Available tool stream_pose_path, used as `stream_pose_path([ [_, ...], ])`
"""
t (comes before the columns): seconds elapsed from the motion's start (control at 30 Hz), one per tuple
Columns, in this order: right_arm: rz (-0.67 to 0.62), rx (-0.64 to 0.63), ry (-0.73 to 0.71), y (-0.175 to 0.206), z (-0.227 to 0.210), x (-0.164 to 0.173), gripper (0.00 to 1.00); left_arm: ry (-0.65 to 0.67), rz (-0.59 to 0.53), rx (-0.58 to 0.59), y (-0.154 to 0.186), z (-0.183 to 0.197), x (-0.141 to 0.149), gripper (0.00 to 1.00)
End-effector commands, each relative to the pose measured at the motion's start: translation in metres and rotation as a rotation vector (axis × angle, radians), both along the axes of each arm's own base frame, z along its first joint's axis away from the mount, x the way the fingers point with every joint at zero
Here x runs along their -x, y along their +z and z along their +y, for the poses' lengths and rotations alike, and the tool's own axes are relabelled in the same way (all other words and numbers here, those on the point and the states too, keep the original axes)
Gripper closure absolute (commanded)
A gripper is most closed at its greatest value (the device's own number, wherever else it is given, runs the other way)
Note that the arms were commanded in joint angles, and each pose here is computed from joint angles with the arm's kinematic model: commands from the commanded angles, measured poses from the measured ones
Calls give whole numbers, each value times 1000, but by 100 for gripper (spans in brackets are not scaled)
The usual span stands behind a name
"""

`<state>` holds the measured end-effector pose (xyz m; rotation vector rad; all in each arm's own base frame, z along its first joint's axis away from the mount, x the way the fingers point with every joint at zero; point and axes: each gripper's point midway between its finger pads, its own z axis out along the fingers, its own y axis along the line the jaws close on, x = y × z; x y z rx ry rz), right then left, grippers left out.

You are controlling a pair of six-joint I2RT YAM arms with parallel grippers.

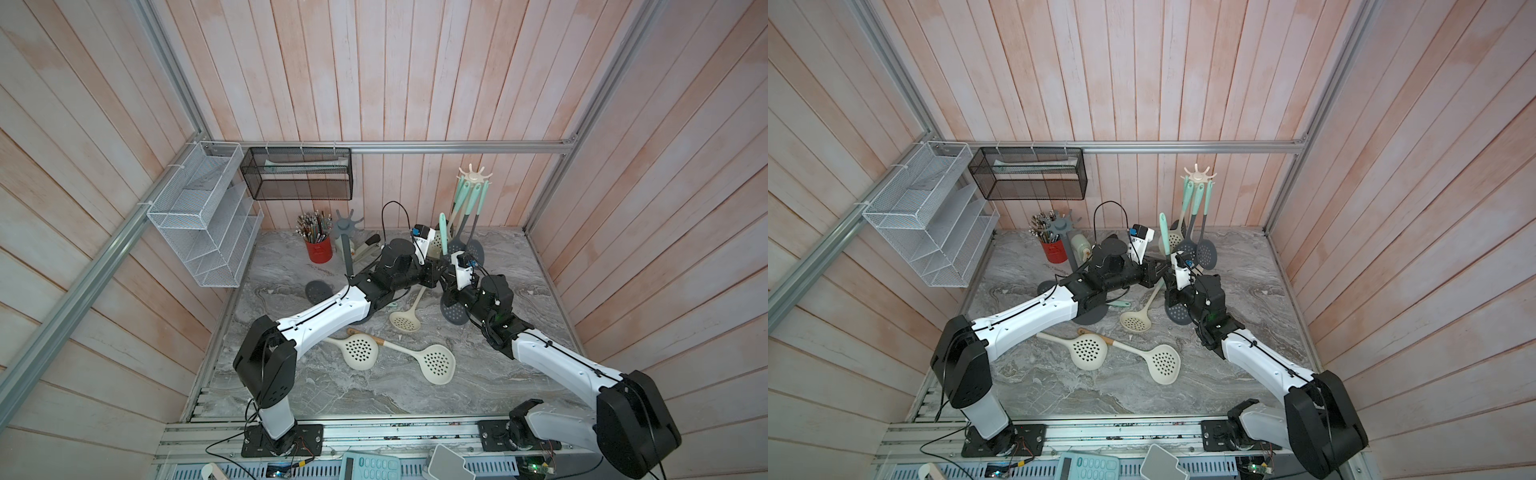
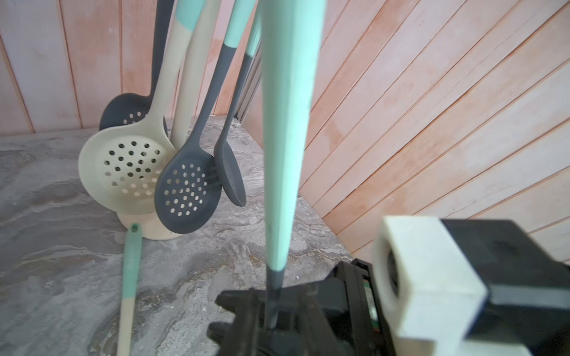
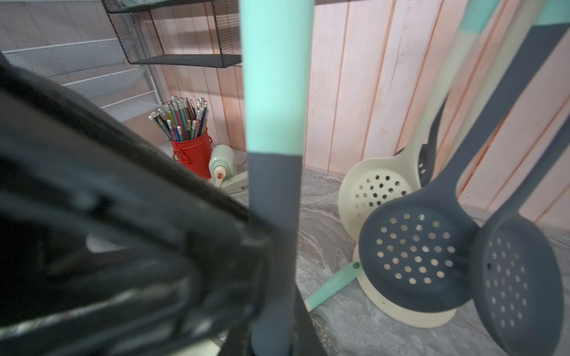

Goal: Hang the skimmer on the kitchen utensil rack
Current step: Pick up the skimmer from the center of the board.

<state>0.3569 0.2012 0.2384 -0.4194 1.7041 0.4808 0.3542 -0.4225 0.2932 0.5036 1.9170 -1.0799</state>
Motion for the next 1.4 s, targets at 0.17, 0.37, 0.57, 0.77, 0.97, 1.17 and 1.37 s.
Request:
stream_pose_path([
  [0.17, -17, -28, 25, 13, -3, 14, 94, -54, -49, 76, 39, 13, 9, 53],
  [0.37, 20, -28, 95, 5, 4, 26, 94, -90, -86, 156, 65, 27, 8, 53],
  [0.57, 52, -38, 176, -1, 14, 39, 94, -137, -149, 210, 87, 30, 5, 53],
  [0.77, 50, -39, 210, 3, 19, 44, 93, -137, -159, 206, 86, 25, -9, 55],
  [0.97, 49, -28, 209, 2, 22, 43, 93, -72, -154, 183, 82, 23, -28, 73],
  [1.17, 48, -10, 172, 0, 21, 39, 87, -1, -137, 156, 75, 27, -41, 100],
  [1.37, 7, 27, 14, 7, 8, 21, 60, 78, -104, 139, 67, 36, -45, 100],
])
